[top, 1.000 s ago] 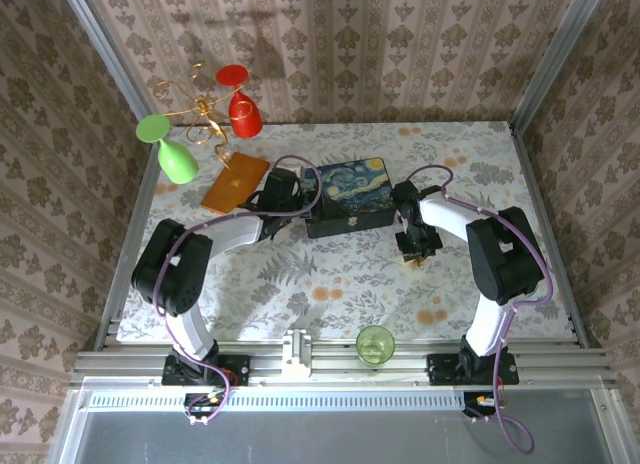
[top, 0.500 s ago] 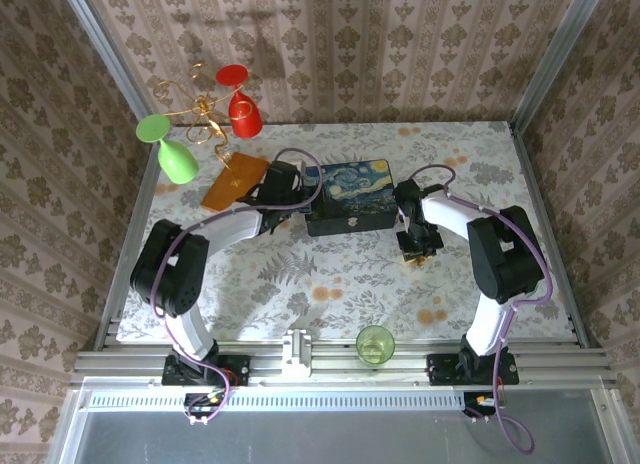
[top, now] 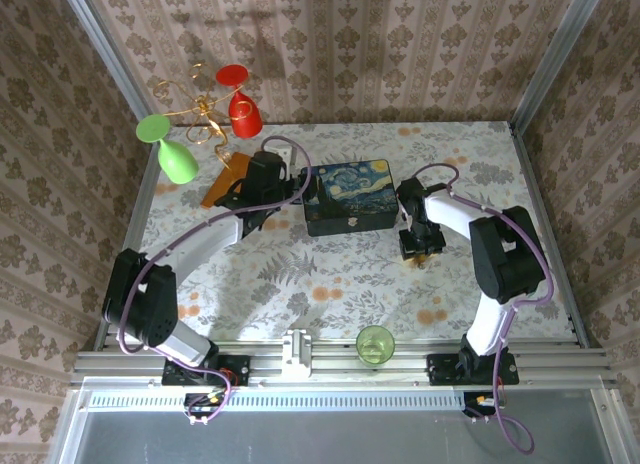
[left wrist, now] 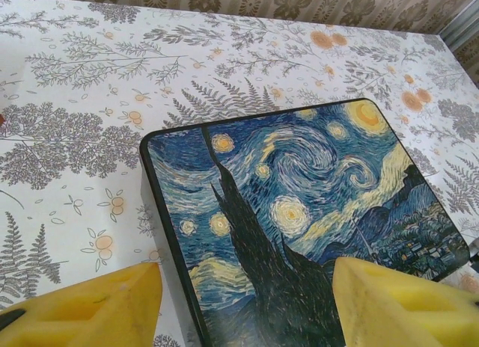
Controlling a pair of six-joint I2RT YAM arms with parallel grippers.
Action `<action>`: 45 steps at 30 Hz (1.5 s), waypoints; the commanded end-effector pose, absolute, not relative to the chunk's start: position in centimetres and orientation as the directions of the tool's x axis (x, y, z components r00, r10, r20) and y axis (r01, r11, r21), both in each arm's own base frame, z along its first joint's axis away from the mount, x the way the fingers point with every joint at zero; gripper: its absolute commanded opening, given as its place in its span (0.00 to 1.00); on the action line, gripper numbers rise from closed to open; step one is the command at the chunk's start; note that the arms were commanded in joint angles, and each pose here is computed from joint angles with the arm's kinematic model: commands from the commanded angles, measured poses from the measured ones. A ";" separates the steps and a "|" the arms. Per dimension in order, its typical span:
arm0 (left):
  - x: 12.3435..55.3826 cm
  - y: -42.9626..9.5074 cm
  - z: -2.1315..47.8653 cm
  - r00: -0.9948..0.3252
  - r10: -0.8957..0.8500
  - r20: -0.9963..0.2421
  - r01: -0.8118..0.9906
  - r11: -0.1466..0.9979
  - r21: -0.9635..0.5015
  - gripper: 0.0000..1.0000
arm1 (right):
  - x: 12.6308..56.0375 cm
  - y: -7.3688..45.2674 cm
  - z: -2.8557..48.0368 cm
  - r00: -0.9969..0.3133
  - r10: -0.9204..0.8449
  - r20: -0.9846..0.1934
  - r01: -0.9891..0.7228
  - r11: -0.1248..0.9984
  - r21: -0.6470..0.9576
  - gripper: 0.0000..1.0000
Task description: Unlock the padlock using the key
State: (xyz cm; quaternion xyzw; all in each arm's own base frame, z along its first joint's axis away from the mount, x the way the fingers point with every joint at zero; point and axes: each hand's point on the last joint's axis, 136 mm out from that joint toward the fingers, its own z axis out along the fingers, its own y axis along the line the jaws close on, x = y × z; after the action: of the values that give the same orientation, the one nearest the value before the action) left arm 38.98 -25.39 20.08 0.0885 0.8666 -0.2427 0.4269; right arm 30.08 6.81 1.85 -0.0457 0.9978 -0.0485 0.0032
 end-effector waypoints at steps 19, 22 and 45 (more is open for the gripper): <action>35.5 -9.6 18.7 -0.509 0.214 -0.834 0.150 0.976 0.159 1.00 | 35.1 -3.2 21.8 -0.512 0.173 -0.842 0.271 0.962 0.033 1.00; 35.7 -5.8 16.7 -0.546 0.157 -0.823 0.064 0.987 0.145 1.00 | 35.9 -5.6 19.9 -0.477 0.225 -0.849 0.312 0.947 0.076 1.00; 39.5 -0.7 9.7 -0.312 0.108 -0.944 0.048 0.994 0.098 1.00 | 39.8 -1.3 10.3 -0.341 0.074 -0.937 0.073 0.996 0.053 1.00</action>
State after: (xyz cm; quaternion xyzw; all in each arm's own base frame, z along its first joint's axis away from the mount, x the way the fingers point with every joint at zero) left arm 39.01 -0.23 7.61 0.0404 0.8402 0.0391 0.5394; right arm 38.19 -2.57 9.01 0.0827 0.8355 -0.0075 0.5432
